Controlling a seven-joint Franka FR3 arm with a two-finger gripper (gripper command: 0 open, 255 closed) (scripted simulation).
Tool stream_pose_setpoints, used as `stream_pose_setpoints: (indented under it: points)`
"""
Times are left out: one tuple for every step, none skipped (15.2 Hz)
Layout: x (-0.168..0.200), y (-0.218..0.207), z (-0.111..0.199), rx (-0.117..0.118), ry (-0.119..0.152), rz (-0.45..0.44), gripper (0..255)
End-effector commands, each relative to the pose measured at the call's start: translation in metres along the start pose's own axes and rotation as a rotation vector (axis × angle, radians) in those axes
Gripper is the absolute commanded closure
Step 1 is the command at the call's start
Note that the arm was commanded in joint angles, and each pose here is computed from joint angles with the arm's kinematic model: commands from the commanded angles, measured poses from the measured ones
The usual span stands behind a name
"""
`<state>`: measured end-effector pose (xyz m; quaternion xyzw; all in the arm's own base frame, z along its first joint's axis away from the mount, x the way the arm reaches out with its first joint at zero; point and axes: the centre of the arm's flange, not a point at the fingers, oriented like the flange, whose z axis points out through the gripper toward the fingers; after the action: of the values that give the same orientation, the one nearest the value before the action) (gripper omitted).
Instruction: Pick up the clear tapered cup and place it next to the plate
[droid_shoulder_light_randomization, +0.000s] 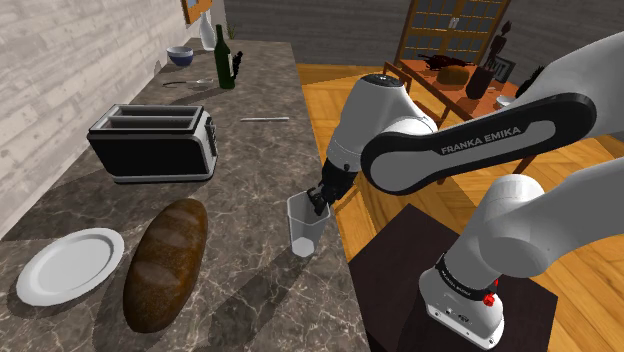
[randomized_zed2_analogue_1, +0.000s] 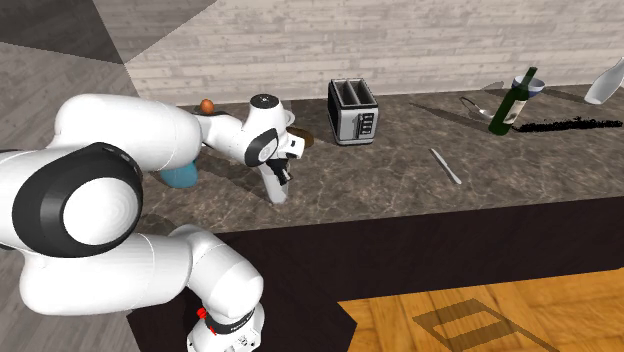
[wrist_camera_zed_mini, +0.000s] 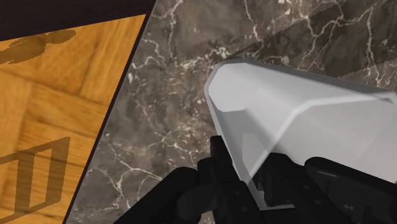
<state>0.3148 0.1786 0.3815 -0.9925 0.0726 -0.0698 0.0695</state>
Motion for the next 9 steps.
stream_pose_setpoints:
  points:
    - [0.000, 0.000, 0.000, 0.000, 0.000, 0.000, 255]
    - [0.000, 0.000, 0.000, 0.000, 0.000, 0.000, 255]
    - [0.000, 0.000, 0.000, 0.000, 0.000, 0.000, 255]
    - [0.000, 0.000, 0.000, 0.000, 0.000, 0.000, 255]
    - [0.000, 0.000, 0.000, 0.000, 0.000, 0.000, 255]
    - [0.000, 0.000, 0.000, 0.000, 0.000, 0.000, 255]
    - [0.001, -0.001, -0.005, 0.000, 0.000, 0.000, 255]
    - [0.001, -0.002, -0.010, 0.000, 0.000, 0.000, 255]
    - [0.002, -0.002, -0.015, 0.000, 0.000, 0.000, 255]
